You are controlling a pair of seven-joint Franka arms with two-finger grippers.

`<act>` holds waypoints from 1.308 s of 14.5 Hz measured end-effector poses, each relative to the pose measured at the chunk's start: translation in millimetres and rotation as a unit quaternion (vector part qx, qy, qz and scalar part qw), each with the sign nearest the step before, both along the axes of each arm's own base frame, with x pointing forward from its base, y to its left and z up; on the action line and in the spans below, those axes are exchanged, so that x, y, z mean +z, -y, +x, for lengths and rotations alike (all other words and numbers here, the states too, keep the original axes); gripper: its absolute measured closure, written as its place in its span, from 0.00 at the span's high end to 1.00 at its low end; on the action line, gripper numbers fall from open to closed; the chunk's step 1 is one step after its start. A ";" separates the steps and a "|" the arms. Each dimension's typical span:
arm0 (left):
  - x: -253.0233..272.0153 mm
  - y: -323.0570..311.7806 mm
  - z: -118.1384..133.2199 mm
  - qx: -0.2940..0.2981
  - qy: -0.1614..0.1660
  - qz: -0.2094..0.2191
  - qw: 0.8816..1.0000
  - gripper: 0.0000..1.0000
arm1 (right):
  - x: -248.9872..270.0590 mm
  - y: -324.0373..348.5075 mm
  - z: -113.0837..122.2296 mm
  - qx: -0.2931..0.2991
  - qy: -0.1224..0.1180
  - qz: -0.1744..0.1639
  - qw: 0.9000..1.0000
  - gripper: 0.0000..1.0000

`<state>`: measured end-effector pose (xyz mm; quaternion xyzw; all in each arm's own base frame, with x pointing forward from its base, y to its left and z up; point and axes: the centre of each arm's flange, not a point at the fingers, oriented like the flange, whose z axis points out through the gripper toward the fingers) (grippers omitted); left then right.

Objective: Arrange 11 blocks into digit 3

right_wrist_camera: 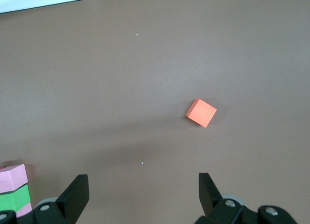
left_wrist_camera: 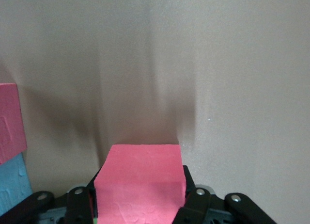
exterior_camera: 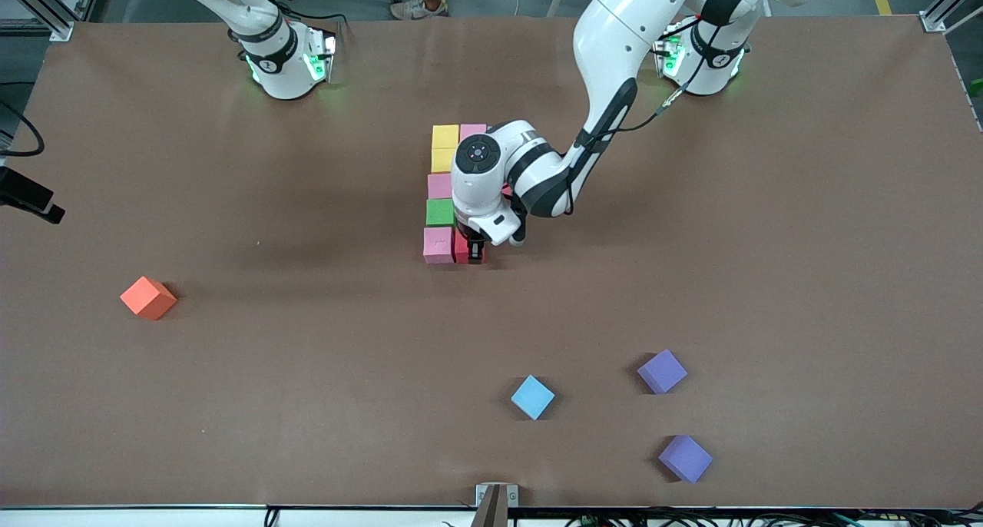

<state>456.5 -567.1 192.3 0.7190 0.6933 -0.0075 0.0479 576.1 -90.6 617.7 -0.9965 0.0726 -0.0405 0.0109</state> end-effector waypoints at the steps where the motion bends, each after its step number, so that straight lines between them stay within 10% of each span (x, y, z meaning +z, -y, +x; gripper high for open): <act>1: 0.0 0.1 0.1 0.000 0.000 0.000 1.000 0.31 | -2.3 -0.5 0.9 0.001 0.003 0.000 1.000 1.00; 17: -0.1 4.5 -0.1 -0.002 0.002 -0.003 1.000 0.34 | 3.4 -25.7 3.6 0.024 0.013 -0.002 1.000 1.00; 19: -2.7 4.7 -0.6 -0.003 0.002 -0.002 1.000 0.63 | 4.0 -27.7 3.9 0.026 0.013 -0.002 1.000 1.00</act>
